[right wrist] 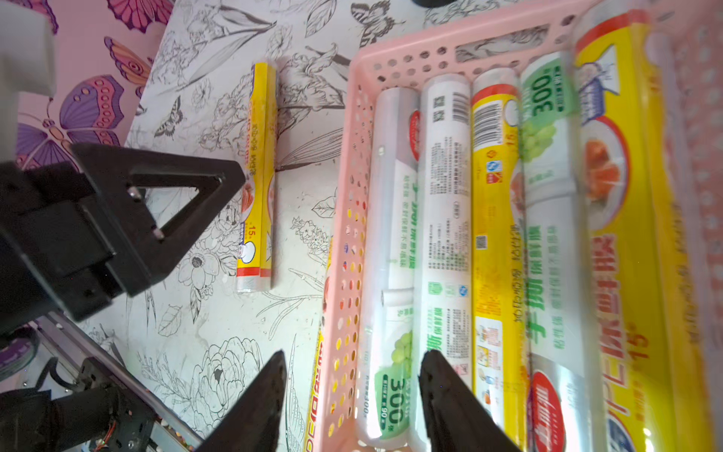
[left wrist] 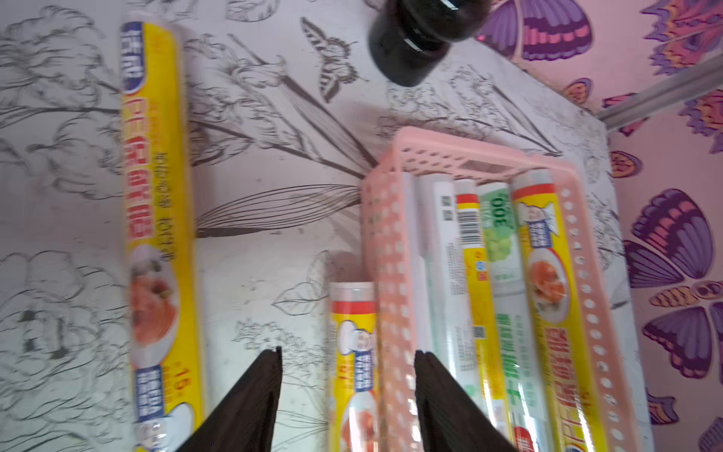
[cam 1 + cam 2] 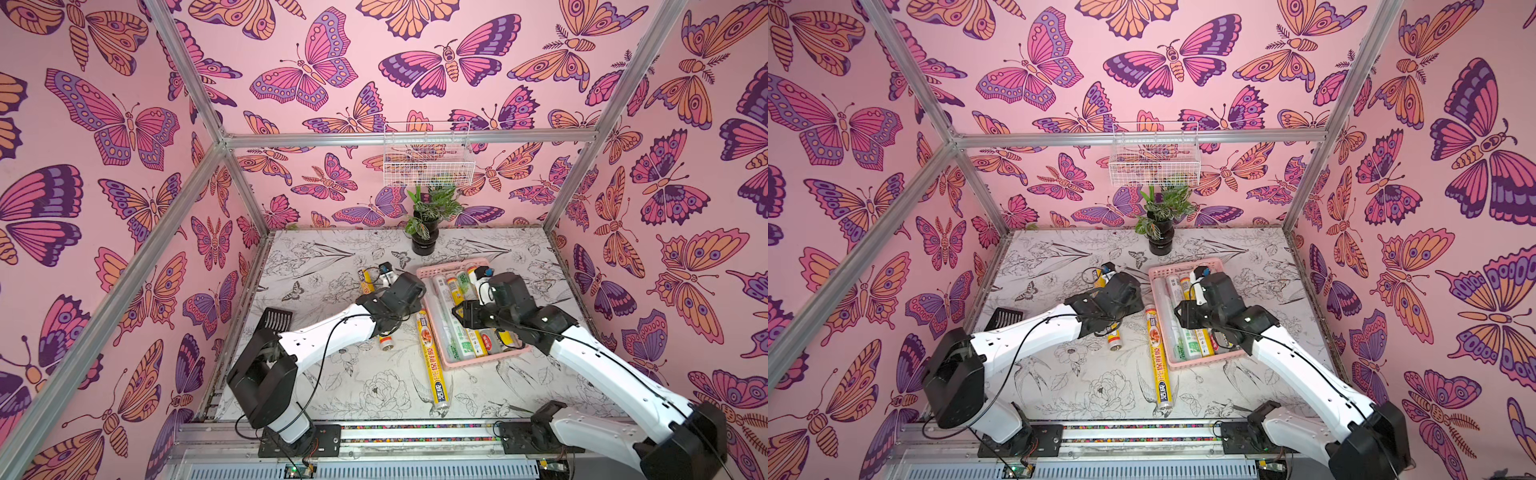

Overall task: Put the plastic wrap into the basket
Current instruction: Place the plastic wrap in the basket, then pick up the plastic wrap from the center of the board.

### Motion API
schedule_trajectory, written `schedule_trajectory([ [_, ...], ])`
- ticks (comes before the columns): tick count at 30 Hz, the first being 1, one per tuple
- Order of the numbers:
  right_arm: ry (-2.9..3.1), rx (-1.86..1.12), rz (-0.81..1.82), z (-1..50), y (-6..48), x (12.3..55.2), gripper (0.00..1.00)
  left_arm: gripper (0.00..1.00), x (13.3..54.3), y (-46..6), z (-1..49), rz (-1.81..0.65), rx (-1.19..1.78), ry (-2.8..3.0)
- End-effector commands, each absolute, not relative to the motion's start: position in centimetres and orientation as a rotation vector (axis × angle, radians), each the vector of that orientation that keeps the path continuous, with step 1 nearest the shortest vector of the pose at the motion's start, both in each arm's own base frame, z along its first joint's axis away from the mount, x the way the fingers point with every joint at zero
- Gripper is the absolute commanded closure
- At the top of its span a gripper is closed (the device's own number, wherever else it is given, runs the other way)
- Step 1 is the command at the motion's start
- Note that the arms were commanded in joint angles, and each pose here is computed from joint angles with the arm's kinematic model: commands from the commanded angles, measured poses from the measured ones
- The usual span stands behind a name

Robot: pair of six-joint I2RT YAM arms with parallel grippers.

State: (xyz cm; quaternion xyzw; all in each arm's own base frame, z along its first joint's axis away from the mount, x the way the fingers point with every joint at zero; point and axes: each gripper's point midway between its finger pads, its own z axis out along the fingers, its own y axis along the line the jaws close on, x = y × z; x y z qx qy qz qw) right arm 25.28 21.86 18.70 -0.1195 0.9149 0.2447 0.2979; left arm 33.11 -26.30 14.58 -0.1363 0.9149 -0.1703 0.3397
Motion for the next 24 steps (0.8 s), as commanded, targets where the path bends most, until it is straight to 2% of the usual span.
schedule_trajectory([
  [1,2.363,-0.379,0.655,20.5,25.0,26.0,0.41,0.39,32.6,-23.0,13.1,-0.408,-0.442,2.404],
  [6,2.383,-0.479,0.657,19.5,29.1,26.0,0.41,0.35,32.9,-19.4,10.7,-0.384,-0.531,2.465],
  [11,2.397,-0.515,0.681,19.1,31.4,26.1,0.41,0.33,34.3,-17.9,9.6,-0.374,-0.527,2.514],
  [24,2.402,-0.499,0.665,18.8,31.4,26.2,0.41,0.38,37.0,-17.5,5.3,-0.271,-0.512,2.69],
])
